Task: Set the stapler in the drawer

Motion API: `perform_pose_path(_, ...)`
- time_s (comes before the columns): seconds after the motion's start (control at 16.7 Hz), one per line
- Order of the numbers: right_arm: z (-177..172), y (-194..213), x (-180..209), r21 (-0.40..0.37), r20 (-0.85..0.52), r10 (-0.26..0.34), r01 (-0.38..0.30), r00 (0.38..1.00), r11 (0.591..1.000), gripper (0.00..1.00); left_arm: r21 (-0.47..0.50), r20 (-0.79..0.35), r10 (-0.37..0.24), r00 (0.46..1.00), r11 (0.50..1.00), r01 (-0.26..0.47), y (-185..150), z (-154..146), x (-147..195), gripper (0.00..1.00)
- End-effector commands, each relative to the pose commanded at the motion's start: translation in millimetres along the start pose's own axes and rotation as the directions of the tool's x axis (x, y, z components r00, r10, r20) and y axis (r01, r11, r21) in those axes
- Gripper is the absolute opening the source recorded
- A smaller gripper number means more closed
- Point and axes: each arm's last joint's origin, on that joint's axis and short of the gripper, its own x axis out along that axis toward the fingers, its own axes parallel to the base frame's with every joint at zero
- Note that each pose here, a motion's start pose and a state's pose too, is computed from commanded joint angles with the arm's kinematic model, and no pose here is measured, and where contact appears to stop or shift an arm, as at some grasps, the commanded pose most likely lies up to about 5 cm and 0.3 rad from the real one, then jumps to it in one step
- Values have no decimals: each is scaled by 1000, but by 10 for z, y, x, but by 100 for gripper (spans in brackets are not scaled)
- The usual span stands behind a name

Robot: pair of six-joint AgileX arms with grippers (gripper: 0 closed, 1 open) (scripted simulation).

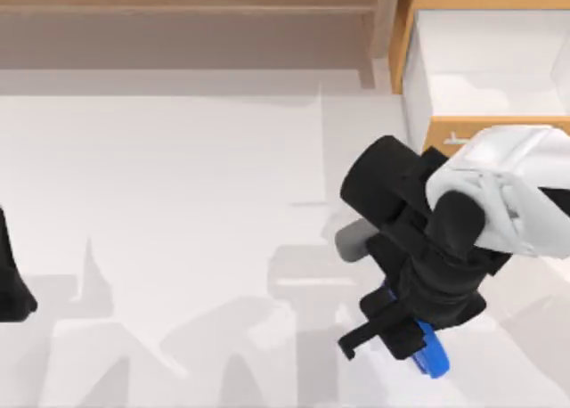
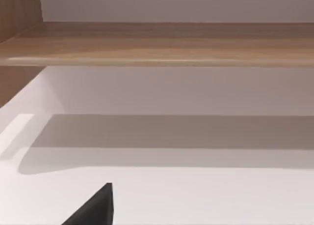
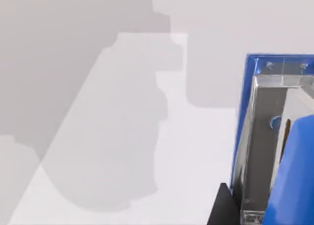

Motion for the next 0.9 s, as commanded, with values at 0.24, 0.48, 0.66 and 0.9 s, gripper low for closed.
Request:
perform_pose_path(0.24,376,-228,-487,86,158,-30,17,987,996,0,0,0,0,1000,1000,0,0,0,0,100)
perform_pose_path(0.48,794,-659,-976,214,295,-105,42,950,976,0,0,0,0,1000,1000,0,0,0,0,100)
perform_pose_path(0.66,1072,-1117,-1157,321,328,-173,63,929,945,0,0,0,0,1000,1000,0,0,0,0,100)
perform_pose_path(0.9,1345,-1805,-1057,436,274,-223,86,936,896,0,0,0,0,1000,1000,0,0,0,0,100)
